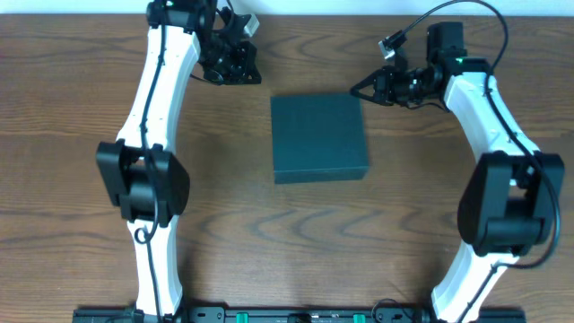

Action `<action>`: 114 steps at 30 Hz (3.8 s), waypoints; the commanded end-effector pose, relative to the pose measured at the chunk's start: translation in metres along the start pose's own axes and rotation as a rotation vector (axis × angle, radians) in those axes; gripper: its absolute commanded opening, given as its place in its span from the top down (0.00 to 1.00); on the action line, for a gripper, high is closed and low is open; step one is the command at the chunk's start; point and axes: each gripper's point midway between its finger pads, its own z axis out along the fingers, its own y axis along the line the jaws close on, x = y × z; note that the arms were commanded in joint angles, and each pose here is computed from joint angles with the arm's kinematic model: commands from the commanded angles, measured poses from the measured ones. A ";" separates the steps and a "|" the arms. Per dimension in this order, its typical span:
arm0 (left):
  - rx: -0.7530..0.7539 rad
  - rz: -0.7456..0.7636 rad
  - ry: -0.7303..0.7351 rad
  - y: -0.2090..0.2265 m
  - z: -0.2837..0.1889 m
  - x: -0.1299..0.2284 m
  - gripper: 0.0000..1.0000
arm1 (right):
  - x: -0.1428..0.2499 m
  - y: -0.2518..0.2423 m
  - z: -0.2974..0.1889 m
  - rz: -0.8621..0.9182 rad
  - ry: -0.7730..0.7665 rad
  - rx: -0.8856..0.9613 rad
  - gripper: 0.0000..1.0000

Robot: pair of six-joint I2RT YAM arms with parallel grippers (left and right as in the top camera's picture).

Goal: Pack container

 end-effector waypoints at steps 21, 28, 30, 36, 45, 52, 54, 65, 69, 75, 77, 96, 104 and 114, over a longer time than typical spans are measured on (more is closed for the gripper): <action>-0.221 0.295 -0.229 -0.130 -0.189 0.127 0.94 | 0.099 0.172 -0.171 -0.406 -0.152 0.195 0.99; -0.222 0.325 -0.281 -0.127 -0.202 0.185 0.94 | 0.181 0.180 -0.183 -0.454 -0.168 0.198 0.98; -0.209 0.328 -0.295 -0.121 -0.192 0.199 0.94 | 0.202 0.174 -0.180 -0.462 -0.177 0.198 0.99; -0.174 0.236 -0.312 -0.080 -0.134 0.251 0.94 | 0.263 0.151 -0.166 -0.465 -0.192 0.197 0.98; -0.016 0.083 -0.254 -0.044 -0.045 0.315 0.94 | 0.327 0.114 -0.130 -0.327 -0.106 0.121 0.99; -0.027 -0.065 -0.270 -0.030 -0.030 0.316 0.05 | 0.331 0.111 -0.123 -0.281 -0.088 0.088 0.01; -0.025 -0.083 -0.269 -0.029 -0.030 0.317 0.05 | 0.331 0.111 -0.123 -0.281 -0.087 0.089 0.01; -0.028 -0.089 -0.261 -0.029 -0.030 0.319 0.05 | 0.331 0.111 -0.123 -0.280 -0.087 0.088 0.01; -0.028 -0.089 -0.261 -0.029 -0.030 0.319 0.05 | 0.331 0.111 -0.123 -0.281 -0.087 0.088 0.01; -0.208 -0.092 -0.468 0.001 -0.056 0.299 0.05 | 0.331 0.111 -0.123 -0.281 -0.087 0.088 0.01; -0.287 -0.111 -0.595 0.016 -0.074 0.289 0.05 | 0.331 0.111 -0.123 -0.281 -0.087 0.088 0.01; -0.544 -0.030 -0.911 0.108 -0.056 0.285 0.05 | 0.331 0.111 -0.123 -0.281 -0.087 0.088 0.01; -0.553 -0.027 -0.884 0.119 -0.041 0.287 0.05 | 0.331 0.111 -0.123 -0.280 -0.087 0.088 0.01; -0.552 -0.028 -0.884 0.119 -0.041 0.287 0.05 | 0.331 0.111 -0.123 -0.281 -0.087 0.088 0.01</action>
